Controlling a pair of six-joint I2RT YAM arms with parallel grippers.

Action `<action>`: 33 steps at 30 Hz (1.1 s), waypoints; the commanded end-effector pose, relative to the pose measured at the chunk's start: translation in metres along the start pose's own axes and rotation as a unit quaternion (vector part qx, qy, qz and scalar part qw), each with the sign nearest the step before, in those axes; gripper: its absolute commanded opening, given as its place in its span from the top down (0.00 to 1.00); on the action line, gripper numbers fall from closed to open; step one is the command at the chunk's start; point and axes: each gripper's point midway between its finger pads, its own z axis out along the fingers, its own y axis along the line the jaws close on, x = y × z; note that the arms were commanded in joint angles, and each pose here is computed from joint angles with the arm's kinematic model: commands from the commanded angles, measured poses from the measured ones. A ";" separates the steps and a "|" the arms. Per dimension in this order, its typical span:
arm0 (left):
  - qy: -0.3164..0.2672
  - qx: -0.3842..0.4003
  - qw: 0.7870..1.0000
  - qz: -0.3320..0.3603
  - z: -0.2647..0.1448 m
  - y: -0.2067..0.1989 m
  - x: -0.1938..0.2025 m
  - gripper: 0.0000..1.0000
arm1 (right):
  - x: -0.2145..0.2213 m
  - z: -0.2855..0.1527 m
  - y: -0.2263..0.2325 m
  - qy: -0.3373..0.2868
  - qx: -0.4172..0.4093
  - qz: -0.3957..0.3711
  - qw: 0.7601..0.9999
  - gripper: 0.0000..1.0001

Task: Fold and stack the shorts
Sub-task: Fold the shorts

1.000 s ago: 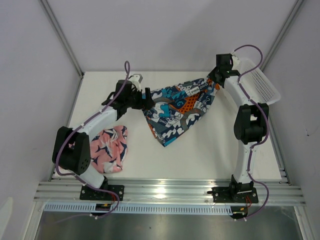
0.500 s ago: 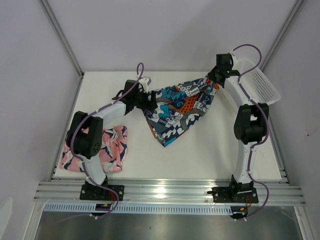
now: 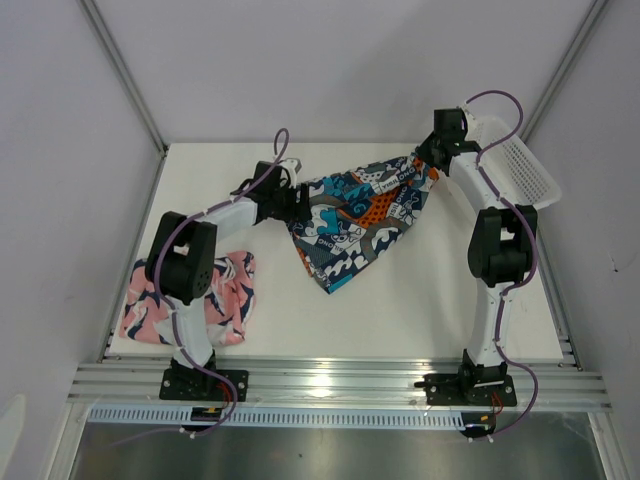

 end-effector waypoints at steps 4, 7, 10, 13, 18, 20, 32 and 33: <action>-0.013 0.003 0.999 -0.050 0.005 0.001 0.004 0.25 | -0.011 0.001 0.007 -0.015 -0.014 0.001 1.000 1.00; -0.018 0.007 0.998 -0.060 0.005 -0.001 0.006 0.26 | -0.010 0.001 0.007 -0.014 -0.016 0.002 1.000 1.00; -0.010 -0.002 0.998 -0.066 0.008 0.002 0.008 0.27 | -0.011 0.001 0.007 -0.014 -0.016 0.003 1.000 1.00; -0.004 -0.012 0.997 -0.071 0.010 0.006 0.012 0.28 | -0.011 0.000 0.007 -0.014 -0.017 0.004 1.000 1.00; -0.014 -0.012 0.997 -0.078 0.009 0.005 0.008 0.31 | -0.009 0.003 0.007 -0.012 -0.019 0.006 1.000 1.00; -0.007 -0.021 0.996 -0.083 0.011 0.008 0.011 0.32 | -0.009 0.002 0.008 -0.012 -0.020 0.005 1.000 1.00; -0.078 -0.015 0.991 -0.108 0.013 0.009 -0.008 0.55 | -0.012 0.000 0.009 -0.014 -0.023 0.007 1.000 1.00; -0.077 -0.016 0.991 -0.112 0.016 0.010 -0.006 0.57 | -0.010 0.000 0.009 -0.012 -0.022 0.006 1.000 1.00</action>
